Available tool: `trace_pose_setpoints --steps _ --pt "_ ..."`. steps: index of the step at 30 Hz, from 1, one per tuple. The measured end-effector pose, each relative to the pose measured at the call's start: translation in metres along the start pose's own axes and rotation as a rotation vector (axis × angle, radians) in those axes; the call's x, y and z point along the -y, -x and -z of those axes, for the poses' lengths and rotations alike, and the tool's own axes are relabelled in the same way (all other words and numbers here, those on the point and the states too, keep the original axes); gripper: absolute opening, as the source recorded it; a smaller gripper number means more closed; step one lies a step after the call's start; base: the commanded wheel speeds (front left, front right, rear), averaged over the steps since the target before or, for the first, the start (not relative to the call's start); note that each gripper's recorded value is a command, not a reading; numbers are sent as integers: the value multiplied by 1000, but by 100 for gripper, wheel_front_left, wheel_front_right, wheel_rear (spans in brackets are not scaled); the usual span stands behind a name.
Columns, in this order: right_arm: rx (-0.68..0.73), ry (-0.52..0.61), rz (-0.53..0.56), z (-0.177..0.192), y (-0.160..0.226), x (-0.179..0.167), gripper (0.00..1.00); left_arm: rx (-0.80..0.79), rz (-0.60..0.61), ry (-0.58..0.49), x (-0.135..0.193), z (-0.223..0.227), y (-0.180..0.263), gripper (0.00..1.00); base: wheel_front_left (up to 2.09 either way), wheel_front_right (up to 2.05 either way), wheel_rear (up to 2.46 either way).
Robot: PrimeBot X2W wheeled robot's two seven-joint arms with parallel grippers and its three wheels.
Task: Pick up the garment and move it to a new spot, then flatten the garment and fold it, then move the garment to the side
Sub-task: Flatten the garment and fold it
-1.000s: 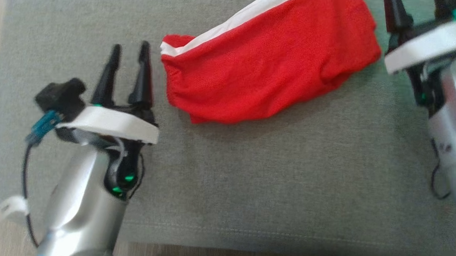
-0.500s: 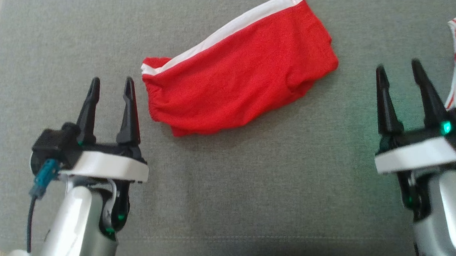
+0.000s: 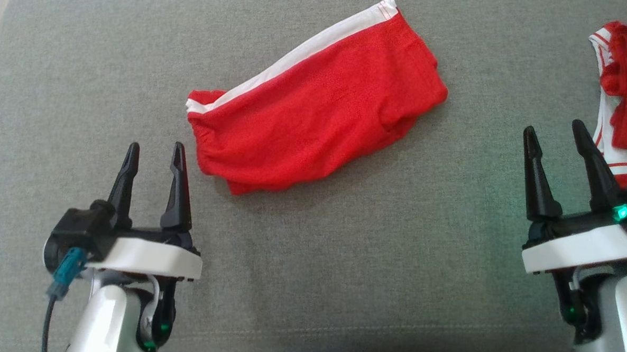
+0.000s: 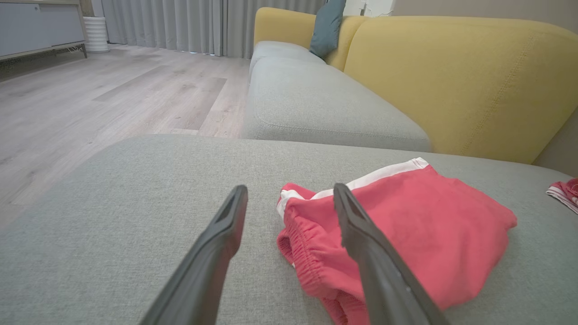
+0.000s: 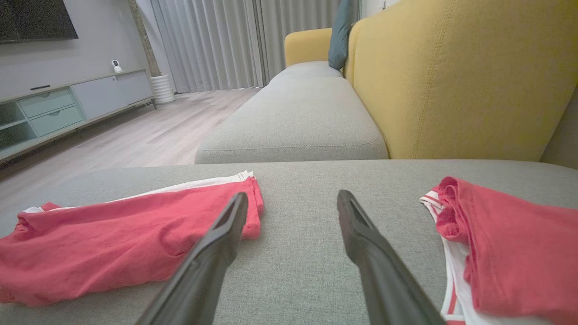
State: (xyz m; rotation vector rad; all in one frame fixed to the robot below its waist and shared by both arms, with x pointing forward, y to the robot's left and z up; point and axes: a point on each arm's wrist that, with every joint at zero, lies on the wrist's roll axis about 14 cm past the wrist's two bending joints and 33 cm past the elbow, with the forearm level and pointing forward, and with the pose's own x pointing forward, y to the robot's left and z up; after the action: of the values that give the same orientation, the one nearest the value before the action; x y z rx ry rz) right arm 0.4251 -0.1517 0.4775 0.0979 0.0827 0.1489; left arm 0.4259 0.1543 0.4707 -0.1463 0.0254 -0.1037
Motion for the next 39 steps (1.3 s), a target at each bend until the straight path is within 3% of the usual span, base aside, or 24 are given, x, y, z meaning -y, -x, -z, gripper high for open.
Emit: trace_pose_setpoints --steps 14,19,29,37,38,39 --pt "-41 -7 0 5 -5 -1 100 1 14 3 3 1 1 100 0 0 0" --pt "-176 -6 -25 39 -17 -5 100 6 12 18 2 2 -5 100 0 0 0" --pt "-353 40 -192 71 -104 -37 100 -2 -19 20 -13 8 -18 100 0 0 0" --pt "-575 48 -233 107 -114 -48 98 -15 -43 14 -22 13 -15 100 0 0 0" --pt "-581 40 -238 106 -116 -50 60 -13 -47 17 -22 12 -15 100 0 0 0" --pt "-582 34 -243 104 -116 -52 31 -12 -49 19 -23 12 -15 100 0 0 0"
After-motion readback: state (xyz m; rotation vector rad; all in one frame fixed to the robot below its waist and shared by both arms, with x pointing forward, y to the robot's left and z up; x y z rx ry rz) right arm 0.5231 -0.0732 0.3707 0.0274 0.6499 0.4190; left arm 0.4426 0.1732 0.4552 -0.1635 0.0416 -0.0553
